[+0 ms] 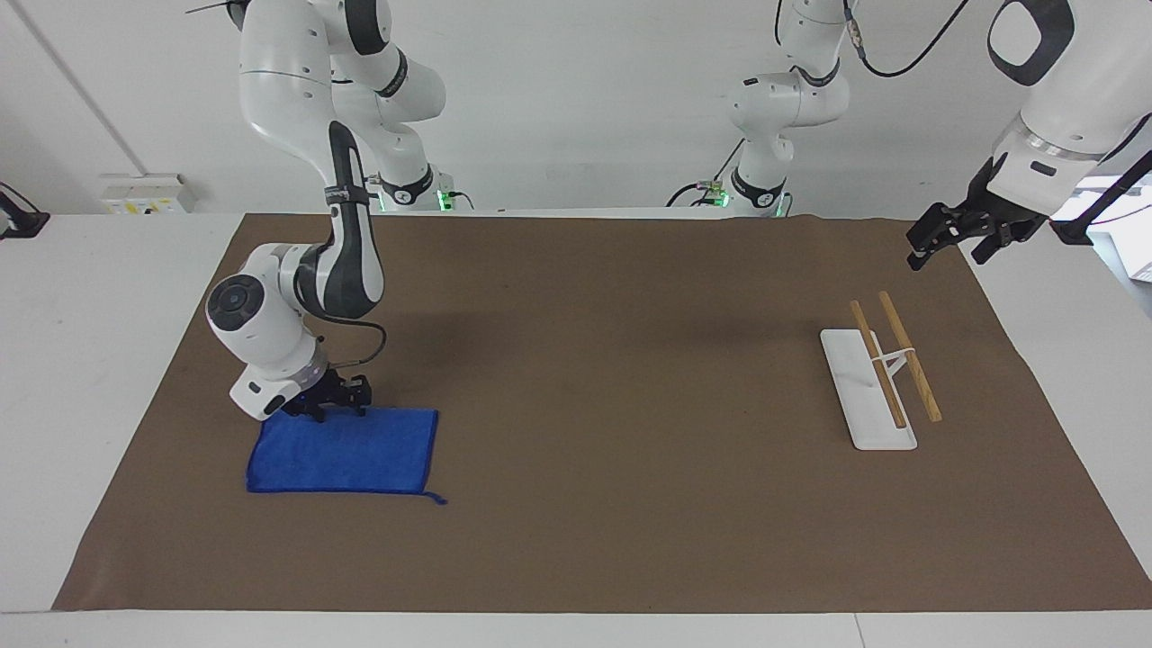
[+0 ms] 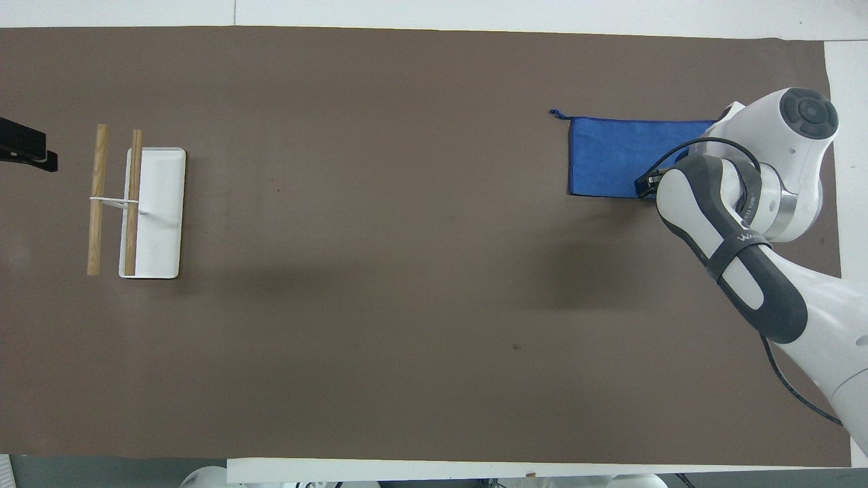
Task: Right arm passes towel to left arm to hang
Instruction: 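Reach the right gripper down to the blue towel's near edge, then grasp the blue towel with the right gripper and lift it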
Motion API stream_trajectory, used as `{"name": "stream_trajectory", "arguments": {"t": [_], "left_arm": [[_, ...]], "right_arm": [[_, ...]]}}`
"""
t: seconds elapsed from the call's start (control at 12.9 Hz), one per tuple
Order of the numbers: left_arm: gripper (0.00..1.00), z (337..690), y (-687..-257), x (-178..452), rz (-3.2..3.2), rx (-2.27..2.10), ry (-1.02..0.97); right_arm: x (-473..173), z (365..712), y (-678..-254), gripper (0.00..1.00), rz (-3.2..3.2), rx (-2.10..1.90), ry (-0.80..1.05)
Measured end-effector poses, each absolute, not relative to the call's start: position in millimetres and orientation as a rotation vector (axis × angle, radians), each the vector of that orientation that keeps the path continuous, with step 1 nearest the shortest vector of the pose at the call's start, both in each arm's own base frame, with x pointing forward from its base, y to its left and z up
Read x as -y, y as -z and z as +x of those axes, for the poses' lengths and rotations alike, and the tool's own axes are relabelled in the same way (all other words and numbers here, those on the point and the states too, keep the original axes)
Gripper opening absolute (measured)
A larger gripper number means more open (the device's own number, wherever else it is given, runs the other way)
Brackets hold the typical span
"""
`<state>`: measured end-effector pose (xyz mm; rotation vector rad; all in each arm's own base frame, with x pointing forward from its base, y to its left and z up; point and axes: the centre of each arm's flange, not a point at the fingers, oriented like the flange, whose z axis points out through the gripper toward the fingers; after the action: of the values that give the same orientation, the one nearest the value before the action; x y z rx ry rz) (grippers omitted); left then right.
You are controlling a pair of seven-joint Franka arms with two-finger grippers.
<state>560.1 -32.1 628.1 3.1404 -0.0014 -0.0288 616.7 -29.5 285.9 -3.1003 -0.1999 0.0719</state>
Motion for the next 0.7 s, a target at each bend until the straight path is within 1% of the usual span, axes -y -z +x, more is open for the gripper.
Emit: {"name": "stream_trajectory", "arguments": {"t": [0.08,0.15,0.23,0.31,0.54,0.7], "left_arm": [[1.0,560,-628,32,3.14,0.001,0.029],[1.0,560,-628,32,3.14,0.001,0.029],[1.0,560,-628,32,3.14,0.001,0.029],[1.0,560,-628,32,3.14,0.001,0.029],[1.0,560,-628,32,3.14,0.001,0.032],[1.0,560,-628,31,3.141,-0.002,0.035]], "right_arm": [[29,617,-287,0.66,-3.1,0.2,-0.07],[29,617,-287,0.65,-3.1,0.201,-0.069],[29,617,-288,0.58,-3.1,0.201,-0.067],[28,617,-289,0.41,-3.1,0.203,-0.064],[24,617,-292,0.04,-3.099,0.212,-0.056],[22,620,-299,0.04,-3.095,0.22,-0.066]]}}
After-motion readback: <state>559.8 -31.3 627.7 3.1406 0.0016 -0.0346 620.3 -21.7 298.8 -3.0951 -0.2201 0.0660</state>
